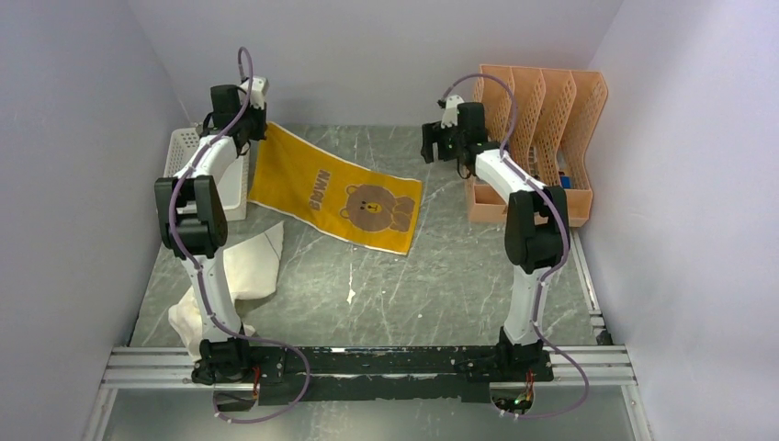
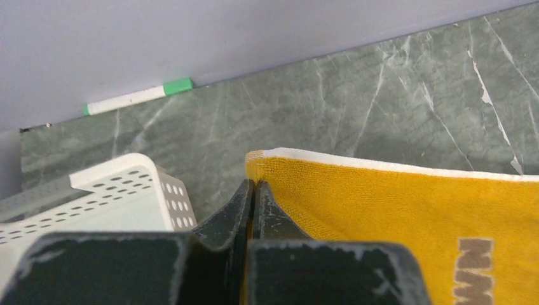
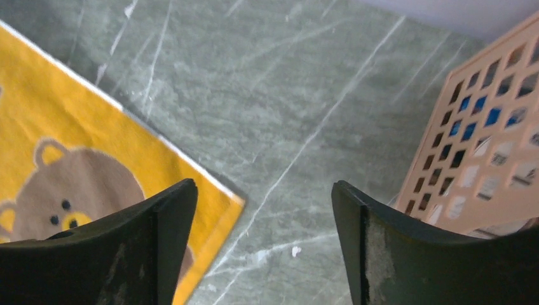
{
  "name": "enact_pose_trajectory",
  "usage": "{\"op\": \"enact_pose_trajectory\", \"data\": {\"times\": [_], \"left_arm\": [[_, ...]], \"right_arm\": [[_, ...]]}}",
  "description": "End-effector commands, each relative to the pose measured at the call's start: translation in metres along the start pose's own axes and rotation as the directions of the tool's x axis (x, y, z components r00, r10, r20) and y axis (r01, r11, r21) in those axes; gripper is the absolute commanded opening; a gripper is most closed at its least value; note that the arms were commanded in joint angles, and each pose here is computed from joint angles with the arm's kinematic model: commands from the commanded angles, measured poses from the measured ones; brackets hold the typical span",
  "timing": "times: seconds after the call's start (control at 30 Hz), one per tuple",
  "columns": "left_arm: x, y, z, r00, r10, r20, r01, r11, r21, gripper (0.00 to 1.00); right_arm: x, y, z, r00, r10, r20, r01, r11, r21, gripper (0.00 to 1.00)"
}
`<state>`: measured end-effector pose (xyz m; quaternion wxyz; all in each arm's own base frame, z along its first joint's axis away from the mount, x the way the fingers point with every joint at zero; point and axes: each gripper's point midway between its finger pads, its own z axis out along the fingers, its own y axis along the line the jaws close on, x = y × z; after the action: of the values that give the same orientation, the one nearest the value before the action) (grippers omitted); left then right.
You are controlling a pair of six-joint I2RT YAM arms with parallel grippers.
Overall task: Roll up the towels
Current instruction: Flatten out the towel at the center of the board.
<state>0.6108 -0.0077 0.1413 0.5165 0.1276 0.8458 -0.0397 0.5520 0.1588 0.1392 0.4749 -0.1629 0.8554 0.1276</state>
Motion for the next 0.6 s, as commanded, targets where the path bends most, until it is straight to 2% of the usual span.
{"op": "enact_pose_trajectory", "data": {"times": [0.0, 0.23, 0.57], "left_arm": [[-0.008, 0.009, 0.004, 0.999, 0.046, 0.008, -0.046, 0.998, -0.032, 0.07], [0.002, 0.008, 0.011, 0.999, 0.038, -0.013, -0.038, 0.999, -0.009, 0.07], [0.004, 0.005, 0.013, 0.999, 0.047, -0.026, -0.047, 0.999, 0.010, 0.07]], "right_arm": [[0.050, 0.015, 0.012, 0.994, 0.021, -0.112, -0.032, 0.995, -0.091, 0.74], [0.091, 0.039, 0.013, 0.976, 0.005, -0.218, -0.041, 0.986, -0.161, 0.73], [0.112, 0.044, 0.026, 0.964, -0.013, -0.265, -0.016, 0.994, -0.105, 0.68]]}}
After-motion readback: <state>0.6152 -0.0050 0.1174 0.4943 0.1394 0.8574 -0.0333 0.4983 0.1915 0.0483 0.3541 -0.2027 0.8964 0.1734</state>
